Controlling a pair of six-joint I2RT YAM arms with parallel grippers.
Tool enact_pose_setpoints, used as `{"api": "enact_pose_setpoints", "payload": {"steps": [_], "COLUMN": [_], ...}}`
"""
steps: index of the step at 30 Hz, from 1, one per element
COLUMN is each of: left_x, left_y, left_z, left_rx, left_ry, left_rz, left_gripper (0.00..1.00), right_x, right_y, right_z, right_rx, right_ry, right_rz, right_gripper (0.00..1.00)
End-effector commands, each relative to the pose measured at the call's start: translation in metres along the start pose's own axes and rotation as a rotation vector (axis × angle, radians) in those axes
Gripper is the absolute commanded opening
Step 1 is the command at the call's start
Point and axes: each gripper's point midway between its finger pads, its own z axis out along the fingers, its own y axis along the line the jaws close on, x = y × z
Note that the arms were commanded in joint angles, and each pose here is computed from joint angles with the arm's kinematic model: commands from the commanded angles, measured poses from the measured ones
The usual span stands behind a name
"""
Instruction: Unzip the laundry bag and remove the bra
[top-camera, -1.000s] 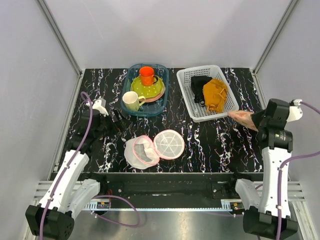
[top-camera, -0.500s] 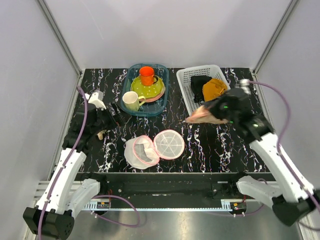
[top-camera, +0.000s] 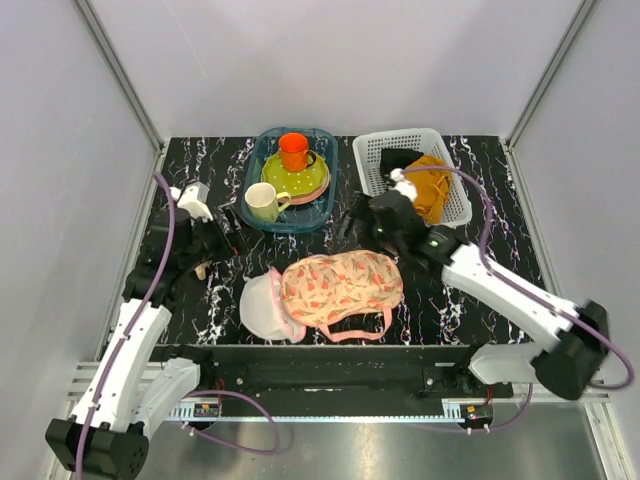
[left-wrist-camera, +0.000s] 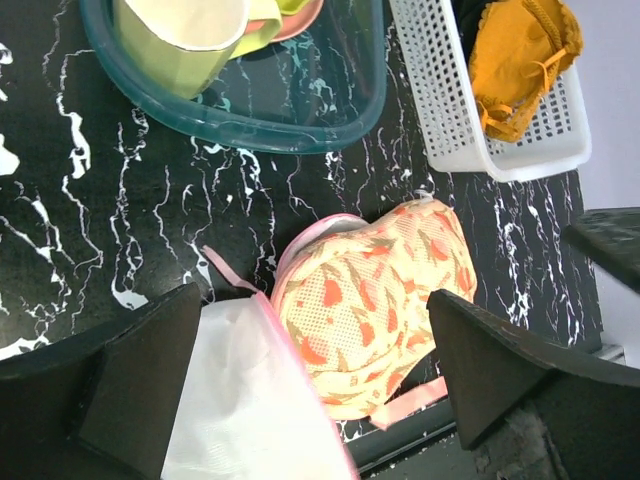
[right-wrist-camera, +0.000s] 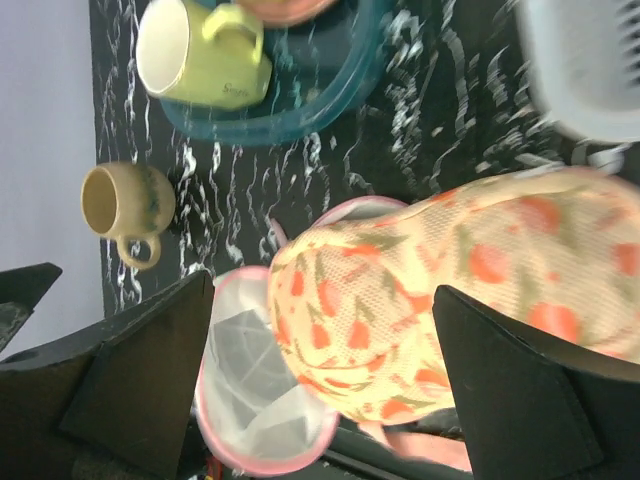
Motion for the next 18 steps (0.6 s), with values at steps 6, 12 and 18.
{"api": "enact_pose_setpoints", "payload": {"steps": [6, 12, 18], "left_x": [0.031, 0.089, 0.111], "left_y": [-0.054, -0.062, -0.034], "left_z": [0.017, 0.063, 0.091], "left_rx": [0.22, 0.151, -0.02], "left_ry": [0.108, 0.274, 0.304], "left_rz": [0.139, 0.175, 0.204], "left_gripper": [0.99, 0.98, 0.93], "right_x": [-0.065, -0.012, 0.002], "right_y": [-0.118, -0.145, -0.138], "right_z": [-0.09, -0.075, -0.066], "right_rx": [0.301, 0.287, 0.222], "right_ry": [-0.295, -0.161, -0.119], "right_rz": [-0.049, 0.034, 0.073], "right_gripper": [1.0, 1.0, 1.0]}}
